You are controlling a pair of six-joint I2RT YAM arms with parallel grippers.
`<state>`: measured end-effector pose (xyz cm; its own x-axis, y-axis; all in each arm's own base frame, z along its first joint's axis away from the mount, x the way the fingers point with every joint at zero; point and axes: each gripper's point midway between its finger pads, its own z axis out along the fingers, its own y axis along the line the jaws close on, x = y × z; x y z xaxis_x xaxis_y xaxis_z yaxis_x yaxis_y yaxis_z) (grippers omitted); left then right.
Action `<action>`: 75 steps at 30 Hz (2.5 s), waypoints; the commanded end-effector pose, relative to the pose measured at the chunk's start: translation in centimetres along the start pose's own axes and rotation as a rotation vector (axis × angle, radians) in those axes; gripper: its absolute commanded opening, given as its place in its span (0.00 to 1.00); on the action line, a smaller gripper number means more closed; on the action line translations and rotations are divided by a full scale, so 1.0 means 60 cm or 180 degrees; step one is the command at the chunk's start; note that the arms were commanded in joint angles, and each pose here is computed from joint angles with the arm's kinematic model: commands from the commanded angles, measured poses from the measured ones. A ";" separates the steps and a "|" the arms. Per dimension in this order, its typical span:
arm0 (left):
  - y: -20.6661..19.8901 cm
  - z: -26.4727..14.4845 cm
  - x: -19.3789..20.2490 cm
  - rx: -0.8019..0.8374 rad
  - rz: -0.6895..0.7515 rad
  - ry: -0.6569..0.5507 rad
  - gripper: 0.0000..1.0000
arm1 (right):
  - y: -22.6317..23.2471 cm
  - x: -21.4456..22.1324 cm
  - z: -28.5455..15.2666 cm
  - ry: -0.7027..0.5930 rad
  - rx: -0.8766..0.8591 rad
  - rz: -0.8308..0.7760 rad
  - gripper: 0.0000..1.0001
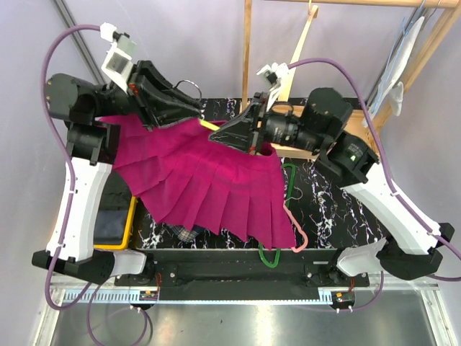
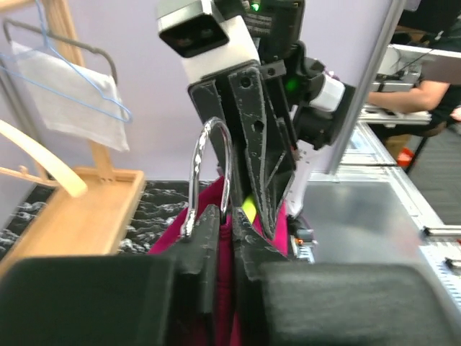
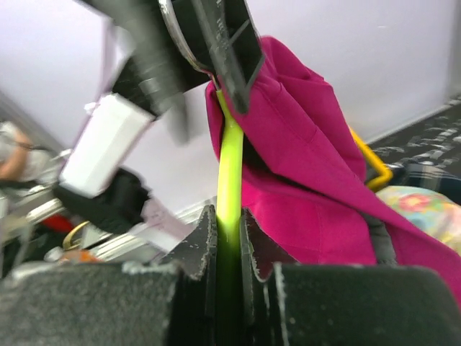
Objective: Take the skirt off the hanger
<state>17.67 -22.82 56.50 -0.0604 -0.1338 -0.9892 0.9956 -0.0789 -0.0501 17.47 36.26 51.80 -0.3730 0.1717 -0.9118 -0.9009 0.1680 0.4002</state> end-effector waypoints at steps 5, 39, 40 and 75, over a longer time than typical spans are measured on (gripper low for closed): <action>-0.033 0.022 0.076 0.0327 -0.0568 0.0274 0.66 | -0.032 -0.125 0.055 -0.1104 0.0467 -0.0685 0.00; -0.027 -0.121 0.147 -0.1906 0.1181 0.0037 0.99 | -0.028 -0.321 0.111 -0.2294 0.1041 -0.0967 0.00; -0.016 -0.124 0.157 -0.1980 0.1182 0.0065 0.99 | -0.022 -0.320 0.115 -0.2307 0.0998 -0.0953 0.00; 0.125 -0.108 0.323 -0.2768 0.0426 0.0289 0.00 | 0.040 -0.327 0.100 -0.2432 0.0919 -0.1193 0.00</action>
<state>25.34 -19.51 35.93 0.0108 0.0010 -0.9999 0.6765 0.7364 0.0081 28.23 47.35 58.79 0.0715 0.3874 -0.9191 -0.7889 0.5858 0.1856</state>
